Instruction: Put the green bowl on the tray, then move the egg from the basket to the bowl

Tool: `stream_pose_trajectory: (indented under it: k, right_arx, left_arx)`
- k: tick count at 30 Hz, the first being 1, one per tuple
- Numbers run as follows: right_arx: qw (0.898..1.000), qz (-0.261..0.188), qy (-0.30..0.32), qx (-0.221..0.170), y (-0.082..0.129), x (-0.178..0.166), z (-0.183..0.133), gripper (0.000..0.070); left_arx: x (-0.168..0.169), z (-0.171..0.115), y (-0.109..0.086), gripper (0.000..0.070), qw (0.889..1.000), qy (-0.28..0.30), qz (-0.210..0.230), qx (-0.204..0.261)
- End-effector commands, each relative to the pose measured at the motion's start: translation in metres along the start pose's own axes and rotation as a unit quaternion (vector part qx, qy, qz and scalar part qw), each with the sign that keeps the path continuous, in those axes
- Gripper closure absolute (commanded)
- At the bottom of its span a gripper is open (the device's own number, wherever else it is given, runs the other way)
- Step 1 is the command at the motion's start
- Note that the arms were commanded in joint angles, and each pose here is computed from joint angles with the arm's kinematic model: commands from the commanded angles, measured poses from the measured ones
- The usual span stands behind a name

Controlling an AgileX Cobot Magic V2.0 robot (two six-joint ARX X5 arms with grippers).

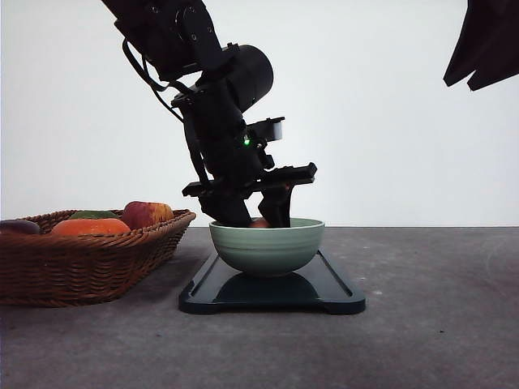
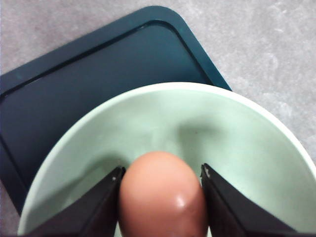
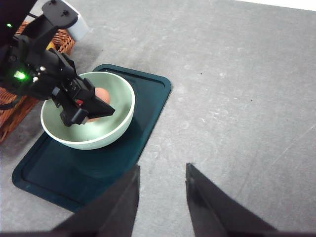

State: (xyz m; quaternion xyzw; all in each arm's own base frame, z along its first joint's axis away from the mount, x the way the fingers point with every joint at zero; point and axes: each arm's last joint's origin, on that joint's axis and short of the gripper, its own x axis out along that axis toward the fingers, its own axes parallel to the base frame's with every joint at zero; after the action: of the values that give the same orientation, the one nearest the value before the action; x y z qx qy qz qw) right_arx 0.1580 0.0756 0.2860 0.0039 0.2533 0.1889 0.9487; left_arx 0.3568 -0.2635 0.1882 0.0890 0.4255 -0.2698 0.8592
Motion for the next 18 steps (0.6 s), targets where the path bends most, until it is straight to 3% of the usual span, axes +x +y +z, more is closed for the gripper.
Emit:
stream_pose_trajectory:
  k: [1, 12, 18]
  right_arx:
    - [1.0, 0.002, -0.003, -0.006, 0.0012, 0.001, 0.0012, 0.0523]
    - [1.0, 0.002, -0.002, -0.006, 0.0012, 0.001, 0.0009, 0.0523]
    - [1.0, 0.001, 0.0, -0.006, 0.0011, 0.001, 0.0006, 0.0523]
  left_arx:
    - [0.0089, 0.0007, -0.0055, 0.0512, 1.0, -0.001, -0.001, 0.008]
    - [0.0166, -0.0039, -0.0102, 0.0508, 1.0, 0.009, -0.004, 0.011]
    - [0.0166, -0.0044, -0.0102, 0.0374, 1.0, 0.011, -0.003, 0.011]
